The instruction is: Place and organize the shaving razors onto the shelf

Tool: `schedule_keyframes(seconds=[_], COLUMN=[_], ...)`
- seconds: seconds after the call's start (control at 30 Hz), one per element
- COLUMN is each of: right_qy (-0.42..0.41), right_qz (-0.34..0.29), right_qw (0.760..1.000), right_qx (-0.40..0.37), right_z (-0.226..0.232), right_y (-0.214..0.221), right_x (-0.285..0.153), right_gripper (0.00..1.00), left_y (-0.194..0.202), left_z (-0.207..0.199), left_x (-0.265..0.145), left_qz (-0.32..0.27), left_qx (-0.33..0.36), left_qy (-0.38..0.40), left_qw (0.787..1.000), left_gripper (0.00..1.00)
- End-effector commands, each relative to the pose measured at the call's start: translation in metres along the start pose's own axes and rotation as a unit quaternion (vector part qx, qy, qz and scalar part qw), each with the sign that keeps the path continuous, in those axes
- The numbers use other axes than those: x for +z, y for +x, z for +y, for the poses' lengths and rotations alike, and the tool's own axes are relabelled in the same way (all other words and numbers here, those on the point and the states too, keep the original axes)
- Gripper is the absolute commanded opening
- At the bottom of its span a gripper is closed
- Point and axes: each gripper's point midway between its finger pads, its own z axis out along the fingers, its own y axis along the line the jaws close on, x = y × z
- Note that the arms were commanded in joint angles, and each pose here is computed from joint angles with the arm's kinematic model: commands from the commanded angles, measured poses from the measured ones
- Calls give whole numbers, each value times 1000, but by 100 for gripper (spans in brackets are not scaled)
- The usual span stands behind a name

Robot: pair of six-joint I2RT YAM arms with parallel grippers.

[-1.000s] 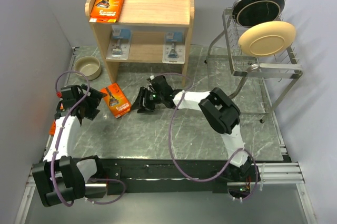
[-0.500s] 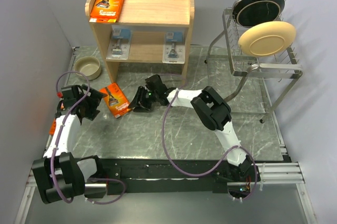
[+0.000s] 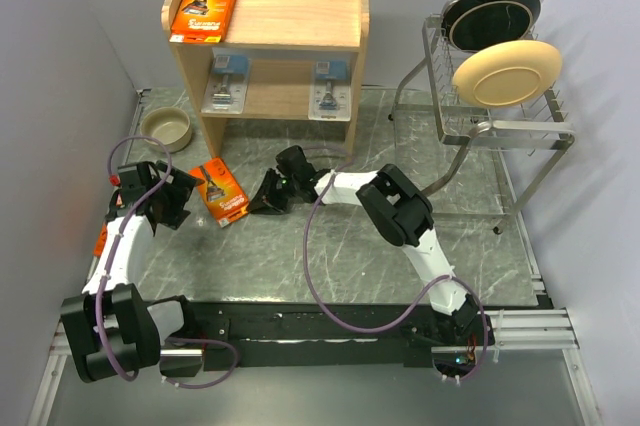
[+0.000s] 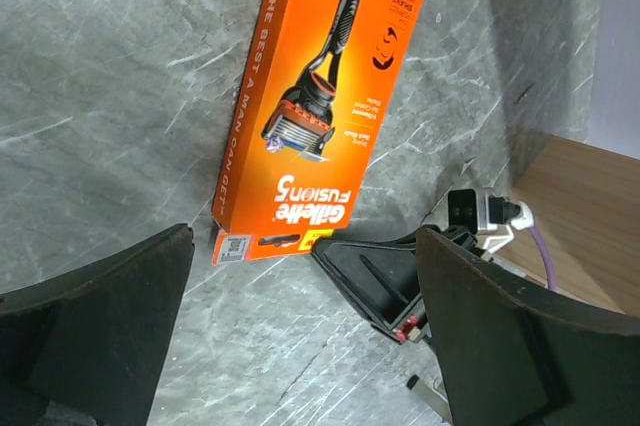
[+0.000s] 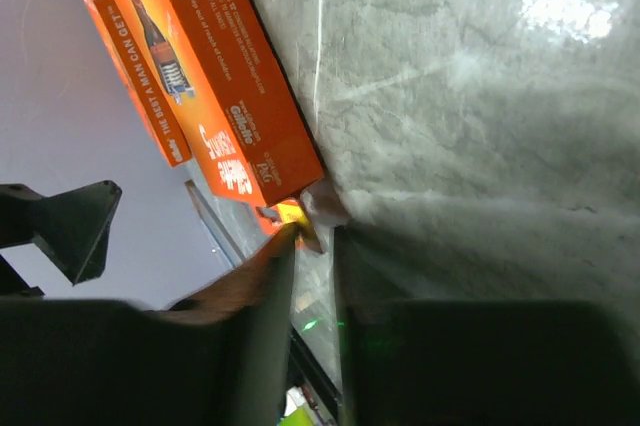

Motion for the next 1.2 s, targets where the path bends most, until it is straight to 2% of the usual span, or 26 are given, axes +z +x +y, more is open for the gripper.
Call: schedule_keyframes(seconds=[0.0,0.03,0.23,0.47,0.5,0.63,0.73,0.87,0.97,1.17], right_qy=[-35,-54,-102,-94,-90,-79,-69,-54,-49,-46], right_qz=[-9,-15,-41,-51,-49,-48,-46,-48,-49,-49], right_qw=[999,998,993,990,990,990,991,991,991,991], right_qx=[-2,-4,41,96,100,106,108,114,116,112], right_z=[22,39,77,82,80,75,68,59,57,60], right_y=[-6,-9,-27,-27,-25,-23,-22,-20,-20,-21], right_x=[0,-9,-53,-60,-59,-63,-64,-64,-63,-64], right_gripper=[12,0,0,0,0,0,0,0,0,0], left_y=[-3,0,38,61,65,74,72,75,69,66], left_z=[-9,-6,4,7,10,13,10,5,-11,-17], left_x=[-2,-2,4,15,19,26,33,37,37,44], left_qz=[1,8,69,96,98,109,98,104,101,95], left_qx=[-5,-9,-29,-59,-78,-80,-91,-96,-97,-112], left_qy=[11,8,8,-1,-8,3,25,47,78,95], left_qw=[1000,1000,997,994,992,991,991,989,987,985], left_gripper=[99,99,99,98,98,99,93,75,66,63])
